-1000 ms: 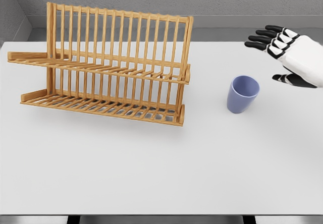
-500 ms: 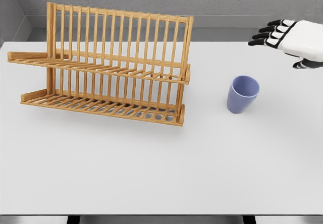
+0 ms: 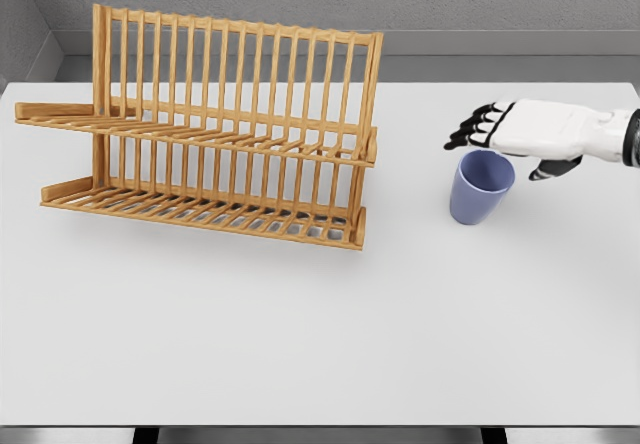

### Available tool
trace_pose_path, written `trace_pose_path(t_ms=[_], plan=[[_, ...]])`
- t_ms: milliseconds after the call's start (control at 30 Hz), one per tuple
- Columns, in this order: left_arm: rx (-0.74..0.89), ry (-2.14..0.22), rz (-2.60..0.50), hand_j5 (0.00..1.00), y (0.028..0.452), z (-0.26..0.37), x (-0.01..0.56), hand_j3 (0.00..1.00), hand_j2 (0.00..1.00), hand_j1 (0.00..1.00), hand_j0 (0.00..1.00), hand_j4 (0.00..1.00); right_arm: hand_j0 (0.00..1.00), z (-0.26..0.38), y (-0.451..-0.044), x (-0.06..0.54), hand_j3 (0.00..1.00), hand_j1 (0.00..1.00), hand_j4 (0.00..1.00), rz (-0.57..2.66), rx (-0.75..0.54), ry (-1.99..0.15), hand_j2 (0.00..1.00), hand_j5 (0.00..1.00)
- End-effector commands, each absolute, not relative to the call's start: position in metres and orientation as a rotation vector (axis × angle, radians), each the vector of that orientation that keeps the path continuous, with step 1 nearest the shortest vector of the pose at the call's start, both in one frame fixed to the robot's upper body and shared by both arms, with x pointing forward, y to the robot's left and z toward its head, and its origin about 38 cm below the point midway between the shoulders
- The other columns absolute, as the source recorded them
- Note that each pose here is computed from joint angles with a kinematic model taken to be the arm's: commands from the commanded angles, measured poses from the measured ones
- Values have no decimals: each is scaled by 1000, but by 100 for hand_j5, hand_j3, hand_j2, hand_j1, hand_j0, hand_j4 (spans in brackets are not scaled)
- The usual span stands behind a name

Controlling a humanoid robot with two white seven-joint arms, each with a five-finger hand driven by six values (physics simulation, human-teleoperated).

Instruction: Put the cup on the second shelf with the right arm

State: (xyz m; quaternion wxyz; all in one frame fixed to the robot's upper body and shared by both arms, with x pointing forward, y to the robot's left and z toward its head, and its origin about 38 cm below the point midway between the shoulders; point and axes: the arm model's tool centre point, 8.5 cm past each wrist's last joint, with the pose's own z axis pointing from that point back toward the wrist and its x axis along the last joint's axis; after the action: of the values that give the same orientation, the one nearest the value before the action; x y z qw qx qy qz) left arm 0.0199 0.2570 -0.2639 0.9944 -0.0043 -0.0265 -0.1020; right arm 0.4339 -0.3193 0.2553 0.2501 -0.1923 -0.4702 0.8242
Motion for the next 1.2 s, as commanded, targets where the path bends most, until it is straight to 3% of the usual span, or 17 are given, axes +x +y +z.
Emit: trace_pose_path(t_ms=[0,1100,1133,1167], plan=[[-8,-55,-204,100,257,-264,21,100,100,100,100,100,100,248,-316,433,100,100,100,2250,-498,-1271,100,100],[-9,-53,-204,100,257,-264,20,100,100,100,100,100,100,216,-303,437,100,100,100,2252,-400,-1244,100,100],[-10,-53,-204,100,257,-264,20,100,100,100,100,100,99,216,-302,437,99,99,99,2252,-399,-1245,99,99],[-9,-53,-204,100,257,-264,20,100,100,100,100,100,89,217,-303,438,89,89,89,2251,-402,-1246,89,89]])
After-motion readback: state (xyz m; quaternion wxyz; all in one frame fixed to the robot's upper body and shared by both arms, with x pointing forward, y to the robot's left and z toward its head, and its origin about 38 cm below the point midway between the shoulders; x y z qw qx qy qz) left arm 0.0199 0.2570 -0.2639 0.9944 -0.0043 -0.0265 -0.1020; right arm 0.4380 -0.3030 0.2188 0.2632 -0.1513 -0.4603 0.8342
